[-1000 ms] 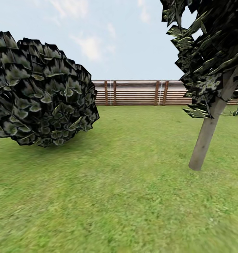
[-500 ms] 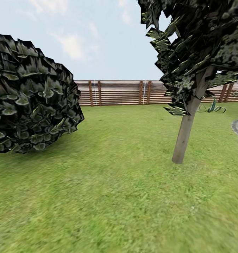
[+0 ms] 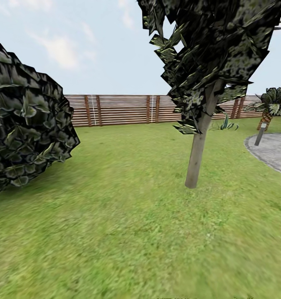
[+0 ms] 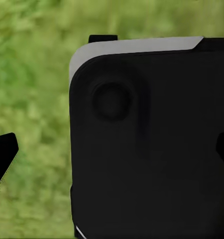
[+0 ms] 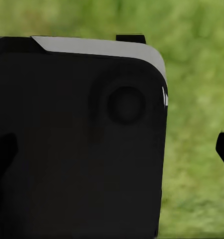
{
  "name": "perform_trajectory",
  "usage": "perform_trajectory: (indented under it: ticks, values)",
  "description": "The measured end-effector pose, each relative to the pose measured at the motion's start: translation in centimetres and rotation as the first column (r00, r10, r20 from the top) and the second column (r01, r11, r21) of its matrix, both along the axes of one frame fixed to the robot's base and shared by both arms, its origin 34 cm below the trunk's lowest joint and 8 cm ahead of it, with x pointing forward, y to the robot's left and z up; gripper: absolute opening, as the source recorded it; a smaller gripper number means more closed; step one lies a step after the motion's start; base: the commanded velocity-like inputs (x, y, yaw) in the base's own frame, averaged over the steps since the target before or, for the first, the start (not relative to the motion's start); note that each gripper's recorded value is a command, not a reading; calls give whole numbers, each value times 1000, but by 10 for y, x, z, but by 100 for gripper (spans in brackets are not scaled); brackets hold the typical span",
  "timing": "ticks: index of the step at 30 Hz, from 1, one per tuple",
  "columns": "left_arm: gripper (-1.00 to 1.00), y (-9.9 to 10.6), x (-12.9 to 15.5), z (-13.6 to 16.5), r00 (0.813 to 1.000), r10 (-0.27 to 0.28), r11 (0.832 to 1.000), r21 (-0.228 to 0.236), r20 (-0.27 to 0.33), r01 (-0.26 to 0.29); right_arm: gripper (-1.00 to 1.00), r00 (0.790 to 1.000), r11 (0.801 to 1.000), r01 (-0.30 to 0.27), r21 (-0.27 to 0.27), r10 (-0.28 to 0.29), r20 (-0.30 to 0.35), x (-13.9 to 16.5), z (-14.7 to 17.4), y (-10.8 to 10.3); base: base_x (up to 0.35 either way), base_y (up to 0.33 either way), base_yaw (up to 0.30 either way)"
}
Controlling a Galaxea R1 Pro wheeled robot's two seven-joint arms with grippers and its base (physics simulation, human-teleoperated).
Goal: Take the three Easter eggs out of the wicker basket on the lawn in the garden, then place them on the lawn next to a single tree (choose any tree) so that all three eggs are next to the same tree and none are left in the basket.
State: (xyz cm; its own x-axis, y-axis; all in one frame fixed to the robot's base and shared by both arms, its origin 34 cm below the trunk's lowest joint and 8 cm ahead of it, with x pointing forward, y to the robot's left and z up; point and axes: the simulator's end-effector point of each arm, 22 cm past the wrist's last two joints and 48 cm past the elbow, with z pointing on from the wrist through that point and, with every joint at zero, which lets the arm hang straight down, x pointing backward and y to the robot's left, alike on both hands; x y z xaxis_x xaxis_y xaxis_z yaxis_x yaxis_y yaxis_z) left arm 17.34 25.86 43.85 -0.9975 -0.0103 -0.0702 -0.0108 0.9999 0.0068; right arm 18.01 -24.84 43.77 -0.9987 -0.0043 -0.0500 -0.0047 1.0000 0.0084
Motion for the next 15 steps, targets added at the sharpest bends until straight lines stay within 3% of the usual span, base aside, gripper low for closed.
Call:
perform_trajectory:
  ticks: [11,15]
  values:
    - [100,0,0,0,1000,0,1000,0,0,0,100,1000,1000,0,0,0,0,0,0,0,0,0,-283]
    - [100,0,0,0,1000,0,1000,0,0,0,100,1000,1000,-1,-1,1,0,0,0,-1,0,0,-95]
